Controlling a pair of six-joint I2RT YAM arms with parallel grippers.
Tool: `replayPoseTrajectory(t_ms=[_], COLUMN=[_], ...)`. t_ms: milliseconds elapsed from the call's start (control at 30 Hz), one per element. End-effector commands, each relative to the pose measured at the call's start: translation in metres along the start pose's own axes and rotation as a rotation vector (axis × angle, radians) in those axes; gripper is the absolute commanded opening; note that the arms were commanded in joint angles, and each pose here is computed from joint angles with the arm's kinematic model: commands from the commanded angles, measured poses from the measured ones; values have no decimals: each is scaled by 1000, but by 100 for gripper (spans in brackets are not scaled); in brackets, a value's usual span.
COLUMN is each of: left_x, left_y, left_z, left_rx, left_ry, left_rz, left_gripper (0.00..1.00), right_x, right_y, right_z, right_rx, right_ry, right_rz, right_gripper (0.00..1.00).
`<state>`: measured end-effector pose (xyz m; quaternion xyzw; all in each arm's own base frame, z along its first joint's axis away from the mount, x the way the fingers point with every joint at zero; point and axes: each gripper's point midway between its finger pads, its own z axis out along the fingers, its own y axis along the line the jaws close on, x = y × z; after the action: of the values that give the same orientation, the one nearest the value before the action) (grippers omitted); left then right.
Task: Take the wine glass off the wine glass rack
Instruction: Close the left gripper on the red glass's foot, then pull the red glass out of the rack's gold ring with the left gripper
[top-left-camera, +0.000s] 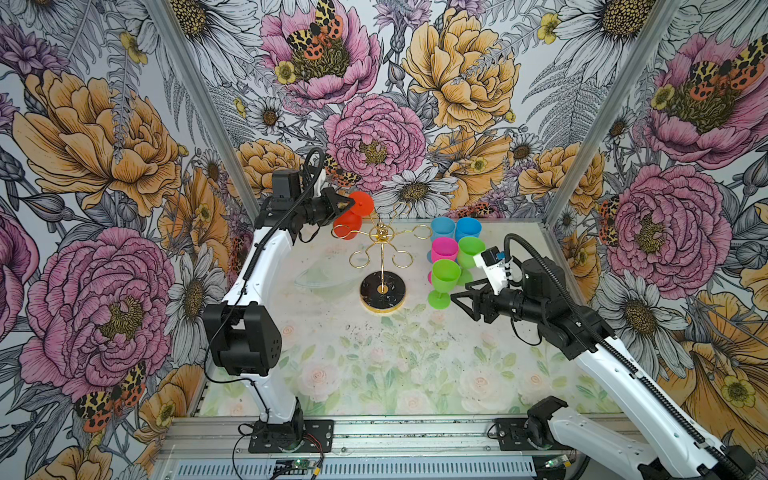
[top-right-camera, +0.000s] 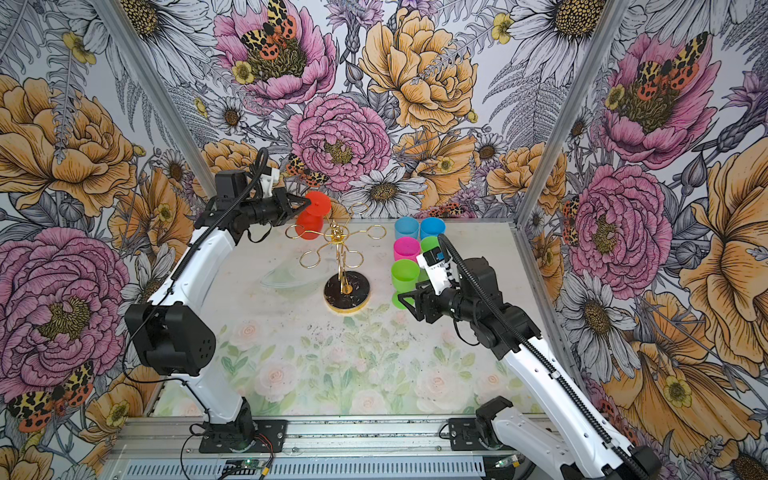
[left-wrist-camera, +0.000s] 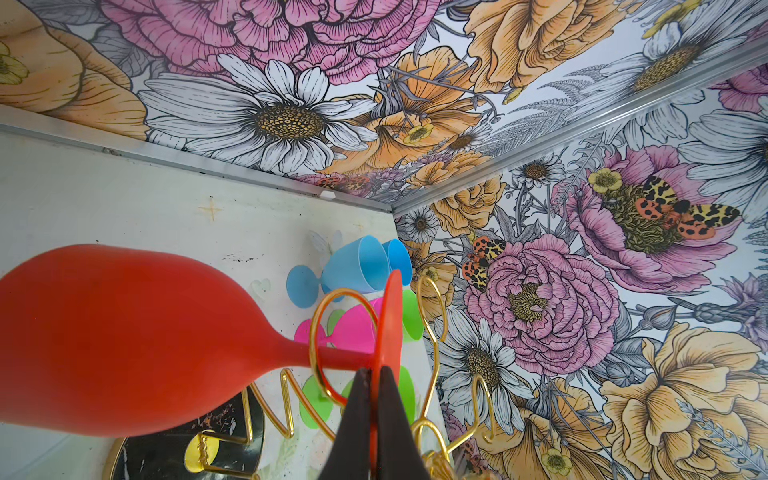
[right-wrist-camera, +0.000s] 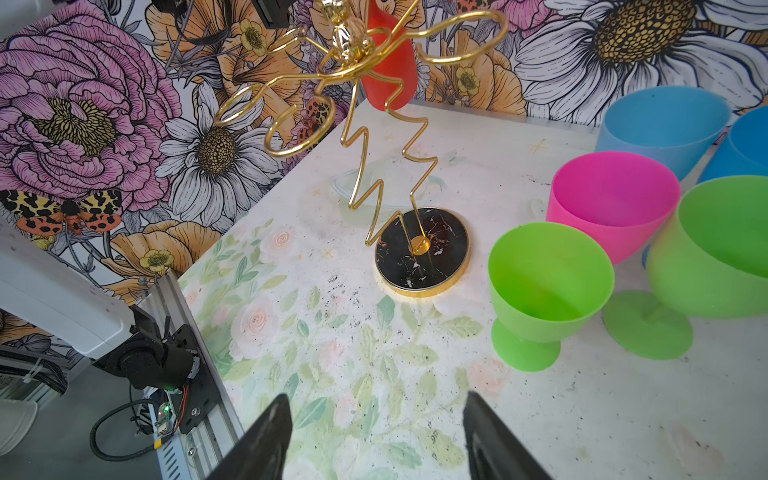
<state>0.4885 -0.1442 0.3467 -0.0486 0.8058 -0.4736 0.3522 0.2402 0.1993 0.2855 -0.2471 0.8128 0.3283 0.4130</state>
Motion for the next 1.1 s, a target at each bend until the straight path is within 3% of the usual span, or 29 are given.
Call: replayPoseTrajectory(t_ms=[0, 1067], left_x=[0, 21], left_y=[-10, -41], left_z=[-12, -10], left_rx=[10, 124], left_ry=[-11, 83], left_rz=[-2, -26], left_gripper=[3, 0], right_x=[-9, -12], right_y=[5, 8], right_z=[-3, -3], right_rx=[-10, -27], right_ry=[-44, -57], right_rz=[-13, -10], right_gripper=[66, 66])
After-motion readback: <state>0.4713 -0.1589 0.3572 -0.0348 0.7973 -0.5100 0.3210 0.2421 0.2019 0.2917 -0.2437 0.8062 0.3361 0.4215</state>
